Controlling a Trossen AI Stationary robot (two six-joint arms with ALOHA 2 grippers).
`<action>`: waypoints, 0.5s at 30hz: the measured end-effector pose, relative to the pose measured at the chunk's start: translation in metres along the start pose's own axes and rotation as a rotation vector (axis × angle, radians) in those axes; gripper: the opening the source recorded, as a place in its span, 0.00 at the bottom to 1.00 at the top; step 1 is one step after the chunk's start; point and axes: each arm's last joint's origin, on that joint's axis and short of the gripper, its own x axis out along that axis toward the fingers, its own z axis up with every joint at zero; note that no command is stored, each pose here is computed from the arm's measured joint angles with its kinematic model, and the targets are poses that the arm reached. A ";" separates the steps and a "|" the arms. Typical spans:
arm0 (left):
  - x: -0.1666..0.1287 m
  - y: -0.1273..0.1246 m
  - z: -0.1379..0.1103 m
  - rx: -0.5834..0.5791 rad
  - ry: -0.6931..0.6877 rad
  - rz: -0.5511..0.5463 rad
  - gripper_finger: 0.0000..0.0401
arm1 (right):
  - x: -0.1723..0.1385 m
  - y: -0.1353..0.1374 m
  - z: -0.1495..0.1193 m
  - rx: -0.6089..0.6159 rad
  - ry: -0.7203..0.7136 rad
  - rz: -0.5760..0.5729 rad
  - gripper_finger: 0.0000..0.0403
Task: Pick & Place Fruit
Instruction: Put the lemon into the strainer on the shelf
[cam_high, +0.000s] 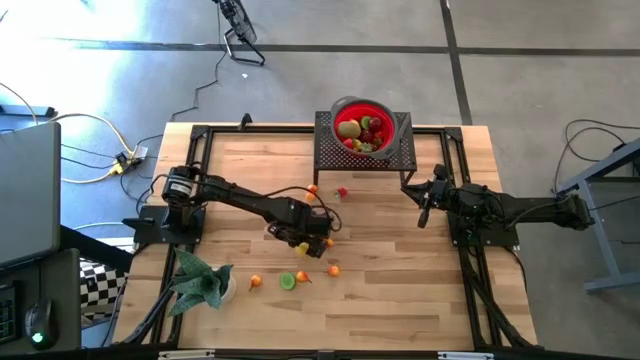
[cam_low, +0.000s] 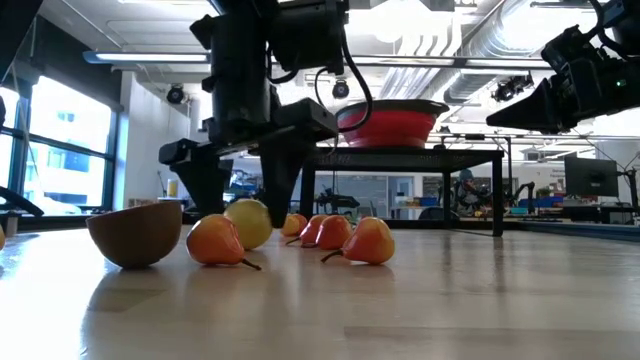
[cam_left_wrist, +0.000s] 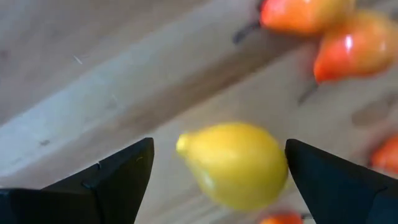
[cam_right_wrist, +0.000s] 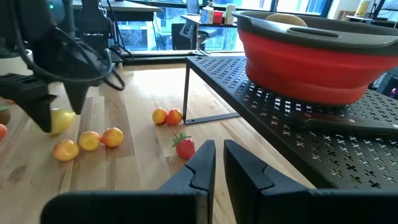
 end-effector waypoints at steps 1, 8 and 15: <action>0.000 0.000 0.000 -0.011 -0.012 0.005 0.88 | 0.000 0.000 0.000 0.000 0.000 0.000 0.07; 0.003 0.000 0.000 -0.057 -0.007 0.013 0.88 | 0.000 0.000 0.000 0.000 0.000 0.000 0.07; 0.003 0.000 0.000 -0.056 -0.005 0.010 0.88 | 0.000 0.000 0.000 0.000 0.000 0.000 0.07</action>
